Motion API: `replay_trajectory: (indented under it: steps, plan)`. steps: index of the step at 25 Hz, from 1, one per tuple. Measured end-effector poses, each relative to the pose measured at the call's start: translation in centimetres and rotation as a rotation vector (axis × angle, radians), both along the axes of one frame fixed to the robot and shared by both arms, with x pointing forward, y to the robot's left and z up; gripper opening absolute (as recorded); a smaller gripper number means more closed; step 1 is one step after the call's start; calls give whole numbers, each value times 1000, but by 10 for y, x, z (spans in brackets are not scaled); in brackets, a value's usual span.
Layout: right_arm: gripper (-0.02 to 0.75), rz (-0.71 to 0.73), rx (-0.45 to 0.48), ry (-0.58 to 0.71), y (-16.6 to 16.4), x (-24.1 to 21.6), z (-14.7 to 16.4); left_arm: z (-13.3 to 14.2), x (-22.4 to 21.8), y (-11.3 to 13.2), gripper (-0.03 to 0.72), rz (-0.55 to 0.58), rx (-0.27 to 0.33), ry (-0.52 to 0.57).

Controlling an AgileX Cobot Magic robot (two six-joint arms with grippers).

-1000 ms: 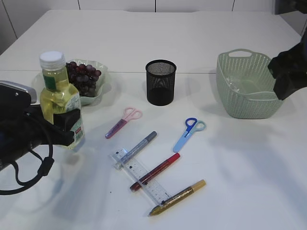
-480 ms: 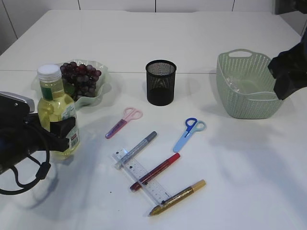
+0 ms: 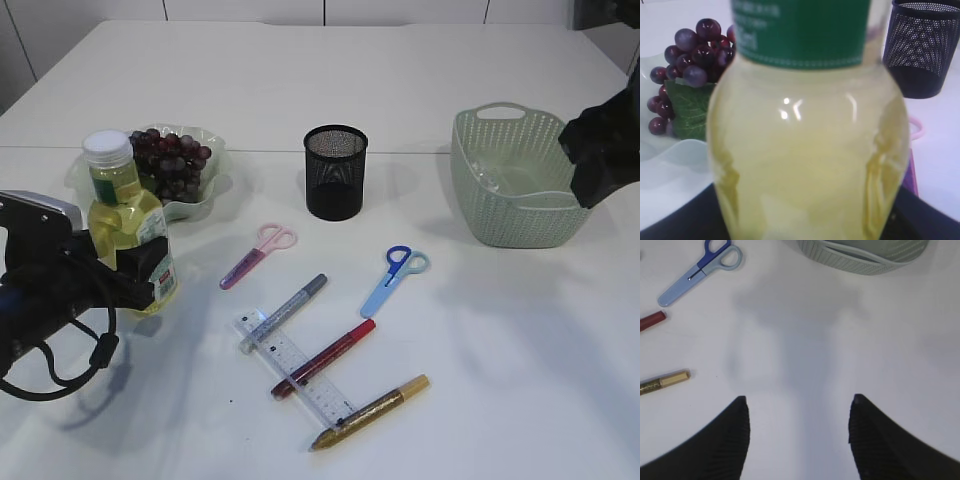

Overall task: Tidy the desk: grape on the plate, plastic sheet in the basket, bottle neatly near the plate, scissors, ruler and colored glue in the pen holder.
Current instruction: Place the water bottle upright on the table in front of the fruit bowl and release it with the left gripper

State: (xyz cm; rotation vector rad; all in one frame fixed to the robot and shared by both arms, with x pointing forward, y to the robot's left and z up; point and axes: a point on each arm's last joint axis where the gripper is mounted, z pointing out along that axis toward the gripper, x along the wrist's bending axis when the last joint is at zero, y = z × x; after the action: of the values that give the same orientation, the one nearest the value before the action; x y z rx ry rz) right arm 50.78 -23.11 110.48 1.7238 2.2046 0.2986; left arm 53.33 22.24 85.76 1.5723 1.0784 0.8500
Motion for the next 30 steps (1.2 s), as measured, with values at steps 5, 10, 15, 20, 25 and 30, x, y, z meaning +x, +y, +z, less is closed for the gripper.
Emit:
replay_trajectory:
  steps: [5, 10, 15, 20, 25, 30]
  plan:
    - [490, 0, 0, 0, 0, 0, 0, 3, 0, 0, 507, 6, 0, 1]
    - [490, 2, -1, 0, 0, 0, 0, 8, 0, 1, 599, 11, 9, 16]
    - [490, 2, -1, 0, 0, 0, 0, 16, 1, 1, 640, 10, 10, -12]
    - [490, 2, -1, 0, 0, 0, 0, 28, 2, 1, 643, 10, 1, -48]
    - [490, 2, -1, 2, 0, 0, -1, 46, 2, 0, 643, 4, -10, -106]
    - [490, 2, -1, 2, 0, 0, -1, 73, -2, 0, 638, -3, -27, -189]
